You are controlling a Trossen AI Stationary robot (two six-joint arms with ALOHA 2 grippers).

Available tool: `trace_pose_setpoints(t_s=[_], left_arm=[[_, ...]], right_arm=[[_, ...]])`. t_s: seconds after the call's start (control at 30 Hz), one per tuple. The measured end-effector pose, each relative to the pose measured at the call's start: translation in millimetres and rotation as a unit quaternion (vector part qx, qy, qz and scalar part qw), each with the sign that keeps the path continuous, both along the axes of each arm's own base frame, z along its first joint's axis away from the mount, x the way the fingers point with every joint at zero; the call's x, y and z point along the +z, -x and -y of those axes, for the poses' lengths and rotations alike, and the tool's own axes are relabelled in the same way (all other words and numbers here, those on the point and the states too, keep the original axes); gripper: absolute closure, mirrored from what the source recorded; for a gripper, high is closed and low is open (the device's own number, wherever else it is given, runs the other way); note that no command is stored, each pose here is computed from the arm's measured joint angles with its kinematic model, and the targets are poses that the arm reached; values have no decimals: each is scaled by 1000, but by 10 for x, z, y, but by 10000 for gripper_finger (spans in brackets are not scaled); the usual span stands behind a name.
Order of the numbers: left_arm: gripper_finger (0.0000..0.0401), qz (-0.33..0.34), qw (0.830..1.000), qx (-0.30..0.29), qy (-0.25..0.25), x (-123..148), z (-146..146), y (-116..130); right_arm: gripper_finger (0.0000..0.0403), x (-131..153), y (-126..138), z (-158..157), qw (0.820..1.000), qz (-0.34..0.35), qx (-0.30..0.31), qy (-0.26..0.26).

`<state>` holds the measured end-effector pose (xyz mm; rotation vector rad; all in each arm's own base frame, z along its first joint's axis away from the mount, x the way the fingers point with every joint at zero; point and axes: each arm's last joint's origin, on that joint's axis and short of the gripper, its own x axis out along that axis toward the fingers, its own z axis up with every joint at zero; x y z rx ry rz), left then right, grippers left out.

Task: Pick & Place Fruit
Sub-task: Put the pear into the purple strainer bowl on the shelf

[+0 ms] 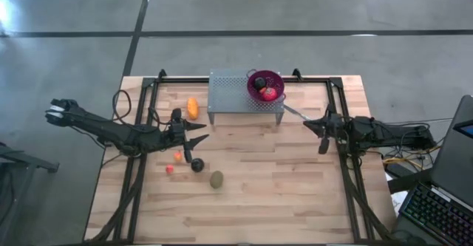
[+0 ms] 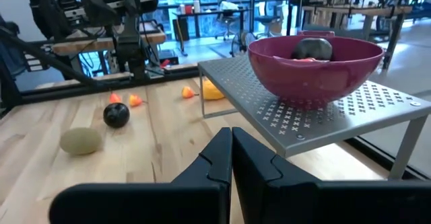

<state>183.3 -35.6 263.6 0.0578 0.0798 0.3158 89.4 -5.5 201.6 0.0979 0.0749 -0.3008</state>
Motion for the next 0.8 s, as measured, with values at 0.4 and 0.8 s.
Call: trace_pose_setpoints(t_s=[0.4,0.8], left_arm=[[233,0,1000,0,0,0,0,0],[233,-3,1000,0,-1,-6,1,1]], right_arm=[[394,-270,-2,0,1000,-15,0,-2],[394,-353,-58,-4,998,-56,3,8]])
